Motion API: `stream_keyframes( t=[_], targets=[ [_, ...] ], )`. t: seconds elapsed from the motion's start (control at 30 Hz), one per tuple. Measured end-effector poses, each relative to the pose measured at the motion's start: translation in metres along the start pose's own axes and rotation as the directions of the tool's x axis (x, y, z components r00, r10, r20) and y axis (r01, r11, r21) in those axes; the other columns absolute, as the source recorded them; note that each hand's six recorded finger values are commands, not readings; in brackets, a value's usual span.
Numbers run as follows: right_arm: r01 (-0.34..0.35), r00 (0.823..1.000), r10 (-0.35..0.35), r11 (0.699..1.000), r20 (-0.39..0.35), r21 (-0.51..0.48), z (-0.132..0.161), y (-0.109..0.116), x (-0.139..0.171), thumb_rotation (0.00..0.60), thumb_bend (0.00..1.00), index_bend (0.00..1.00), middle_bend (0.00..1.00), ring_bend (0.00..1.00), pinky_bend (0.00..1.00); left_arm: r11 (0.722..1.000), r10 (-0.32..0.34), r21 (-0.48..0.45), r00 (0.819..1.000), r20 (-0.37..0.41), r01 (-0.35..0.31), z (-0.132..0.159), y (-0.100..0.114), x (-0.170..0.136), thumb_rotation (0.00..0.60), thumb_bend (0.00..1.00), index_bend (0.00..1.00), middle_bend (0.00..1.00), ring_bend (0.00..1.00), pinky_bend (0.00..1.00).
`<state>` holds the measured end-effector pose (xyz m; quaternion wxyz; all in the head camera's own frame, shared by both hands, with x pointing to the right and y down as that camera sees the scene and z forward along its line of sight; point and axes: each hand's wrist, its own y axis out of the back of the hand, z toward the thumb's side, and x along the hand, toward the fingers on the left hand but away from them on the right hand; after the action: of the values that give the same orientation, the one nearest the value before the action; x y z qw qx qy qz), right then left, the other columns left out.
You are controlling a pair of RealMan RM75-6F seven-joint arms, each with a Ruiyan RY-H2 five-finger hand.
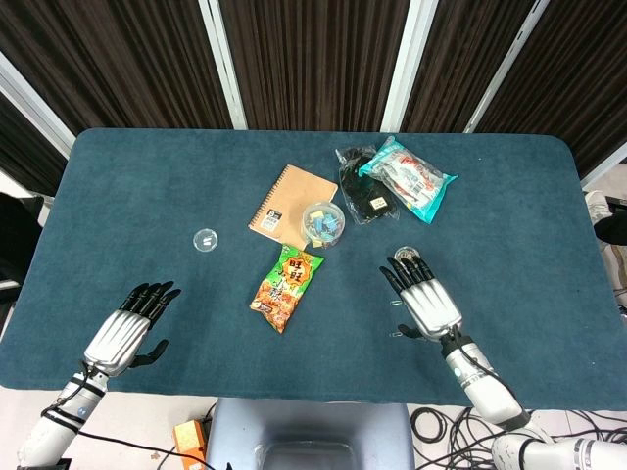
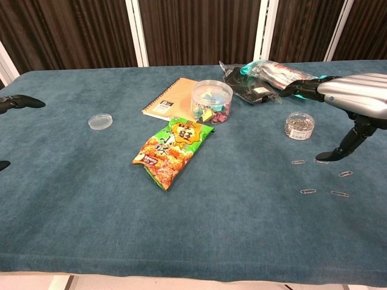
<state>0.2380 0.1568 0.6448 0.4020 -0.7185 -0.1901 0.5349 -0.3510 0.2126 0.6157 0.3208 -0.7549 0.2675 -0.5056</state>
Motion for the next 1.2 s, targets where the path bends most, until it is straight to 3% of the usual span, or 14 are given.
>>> stream_keyframes(
  t=[0.27,0.4,0.47,0.7,0.87,1.2],
  targets=[
    [0.008,1.0,-0.008,1.0,0.023,0.01,-0.008,0.002,0.003,0.6,0.11,0.0,0.0,0.0,0.0,1.0,0.015,0.025,1.0,-0.009,-0.015,-0.004,0.002,-0.01,0.6,0.38,0.0,0.0,0.0,0.0],
    [0.004,0.998,-0.005,1.0,0.057,0.018,-0.025,0.004,0.009,0.6,0.11,0.0,0.0,0.0,0.0,0.997,0.049,0.062,0.998,-0.035,-0.046,-0.016,0.002,-0.03,0.6,0.38,0.0,0.0,0.0,0.0],
    [-0.005,0.997,0.003,1.0,0.079,0.027,-0.038,0.003,0.014,0.6,0.11,0.05,0.0,0.0,0.0,0.995,0.068,0.078,0.996,-0.058,-0.064,-0.025,0.001,-0.042,0.6,0.38,0.0,0.0,0.0,0.0],
    [-0.049,0.993,0.048,0.999,0.11,0.013,-0.067,-0.011,0.028,0.6,0.14,0.34,0.0,0.0,0.0,0.985,0.131,0.126,0.986,-0.105,-0.117,-0.048,-0.013,-0.092,0.6,0.38,0.0,0.0,0.0,0.0],
    [-0.074,0.995,0.073,0.997,0.071,0.006,-0.072,-0.029,0.031,0.6,0.17,0.43,0.0,0.0,0.0,0.99,0.102,0.108,0.99,-0.093,-0.092,-0.049,-0.03,-0.101,0.6,0.38,0.0,0.0,0.0,0.0],
    [-0.076,0.996,0.076,0.997,-0.051,0.001,-0.038,-0.068,0.013,0.6,0.17,0.45,0.0,0.0,0.0,0.992,0.052,0.12,0.993,-0.105,-0.039,-0.049,-0.044,-0.095,0.6,0.38,0.0,0.0,0.0,0.0]
  ],
)
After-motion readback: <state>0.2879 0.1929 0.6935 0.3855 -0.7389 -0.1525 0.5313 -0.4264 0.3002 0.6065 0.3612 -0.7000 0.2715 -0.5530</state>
